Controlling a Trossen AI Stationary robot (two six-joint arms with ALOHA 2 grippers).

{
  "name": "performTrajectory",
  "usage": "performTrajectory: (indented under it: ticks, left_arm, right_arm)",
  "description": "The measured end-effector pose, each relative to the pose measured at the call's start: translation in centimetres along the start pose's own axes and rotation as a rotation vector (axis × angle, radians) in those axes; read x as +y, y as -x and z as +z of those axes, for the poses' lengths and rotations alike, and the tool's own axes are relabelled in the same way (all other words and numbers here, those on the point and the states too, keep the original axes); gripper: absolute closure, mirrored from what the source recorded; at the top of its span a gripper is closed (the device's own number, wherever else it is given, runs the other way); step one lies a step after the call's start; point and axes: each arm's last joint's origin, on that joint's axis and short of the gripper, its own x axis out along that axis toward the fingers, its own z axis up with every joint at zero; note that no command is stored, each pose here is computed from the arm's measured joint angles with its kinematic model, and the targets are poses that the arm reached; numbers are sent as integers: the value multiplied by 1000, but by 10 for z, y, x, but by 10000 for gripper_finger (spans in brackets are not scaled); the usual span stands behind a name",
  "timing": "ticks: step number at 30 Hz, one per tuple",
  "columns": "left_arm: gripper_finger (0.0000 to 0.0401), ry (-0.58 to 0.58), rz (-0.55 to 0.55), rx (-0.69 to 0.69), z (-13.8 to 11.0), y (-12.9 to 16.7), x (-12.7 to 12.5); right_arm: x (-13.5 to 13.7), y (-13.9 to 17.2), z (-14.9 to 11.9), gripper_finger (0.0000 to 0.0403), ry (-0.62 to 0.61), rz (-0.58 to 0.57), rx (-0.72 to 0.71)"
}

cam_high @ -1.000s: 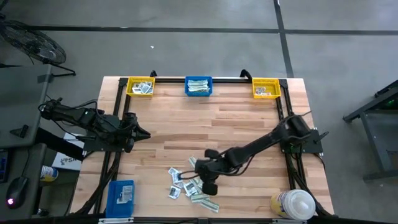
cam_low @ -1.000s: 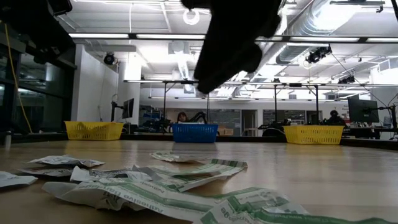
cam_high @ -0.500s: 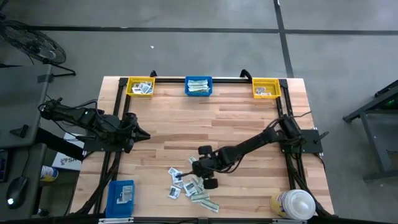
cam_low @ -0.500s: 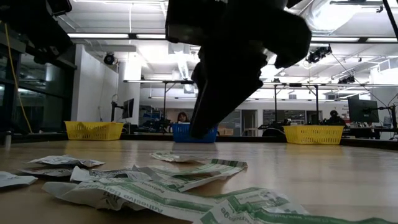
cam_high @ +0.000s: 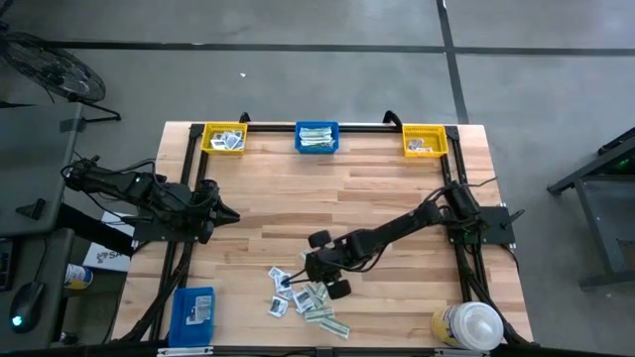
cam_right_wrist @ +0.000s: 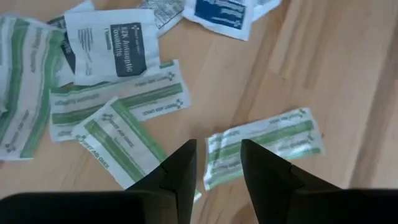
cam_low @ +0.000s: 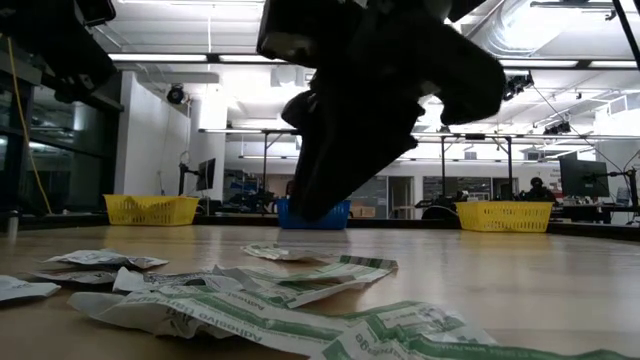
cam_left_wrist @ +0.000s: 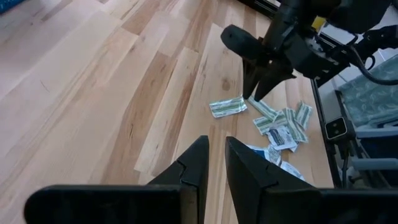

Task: Pick & Place First Aid Supplies
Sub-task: Put the green bandage pack into the top blue bin

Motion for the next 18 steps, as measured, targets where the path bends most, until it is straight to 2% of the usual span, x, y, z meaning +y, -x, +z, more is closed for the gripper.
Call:
performTrajectory:
  ticks: [4,18]
  left_arm:
    - [348,0,1,1,0,0,0]
    - [348,0,7,3,0,0,0]
  right_arm:
    - [2,-6,-2,284,32,-4,8]
    - [3,-24,-7,284,24,6,26]
